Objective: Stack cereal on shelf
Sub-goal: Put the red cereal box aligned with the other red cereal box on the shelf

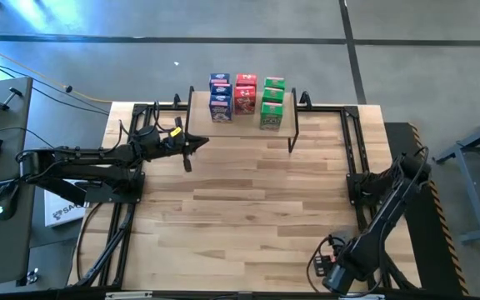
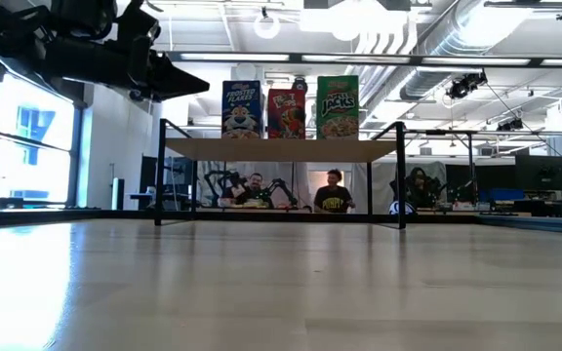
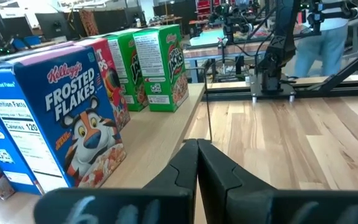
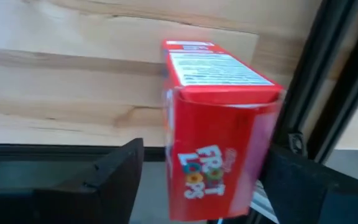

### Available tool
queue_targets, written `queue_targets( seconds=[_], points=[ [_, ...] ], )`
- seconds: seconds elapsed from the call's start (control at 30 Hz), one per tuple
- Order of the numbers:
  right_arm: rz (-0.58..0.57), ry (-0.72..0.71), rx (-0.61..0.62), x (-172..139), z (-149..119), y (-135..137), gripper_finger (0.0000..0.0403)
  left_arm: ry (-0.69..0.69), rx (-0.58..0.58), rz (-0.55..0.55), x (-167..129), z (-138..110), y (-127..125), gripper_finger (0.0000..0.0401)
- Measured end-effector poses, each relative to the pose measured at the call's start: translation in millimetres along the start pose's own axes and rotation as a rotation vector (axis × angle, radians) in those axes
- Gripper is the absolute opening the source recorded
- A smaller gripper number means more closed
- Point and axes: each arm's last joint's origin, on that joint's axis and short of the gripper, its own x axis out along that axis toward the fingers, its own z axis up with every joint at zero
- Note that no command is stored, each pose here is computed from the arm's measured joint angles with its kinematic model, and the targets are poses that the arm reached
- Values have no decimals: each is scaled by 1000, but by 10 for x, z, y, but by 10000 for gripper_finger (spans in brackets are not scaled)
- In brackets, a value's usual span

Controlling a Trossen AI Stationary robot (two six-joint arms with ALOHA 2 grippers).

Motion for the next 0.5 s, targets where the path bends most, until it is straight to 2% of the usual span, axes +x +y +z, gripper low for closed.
queue_targets(
  seconds=[0.13,0.37,0.5],
  points=[
    [11,-21,3,46,-6,29,238,4,0,-1,0,-3,-1,0],
    [8,-47,-1,42,20,26,140,4,0,-1,0,-3,-1,0],
    [3,-53,-45,-53,72,53,111,3,1,0,0,-3,0,0]
  ],
)
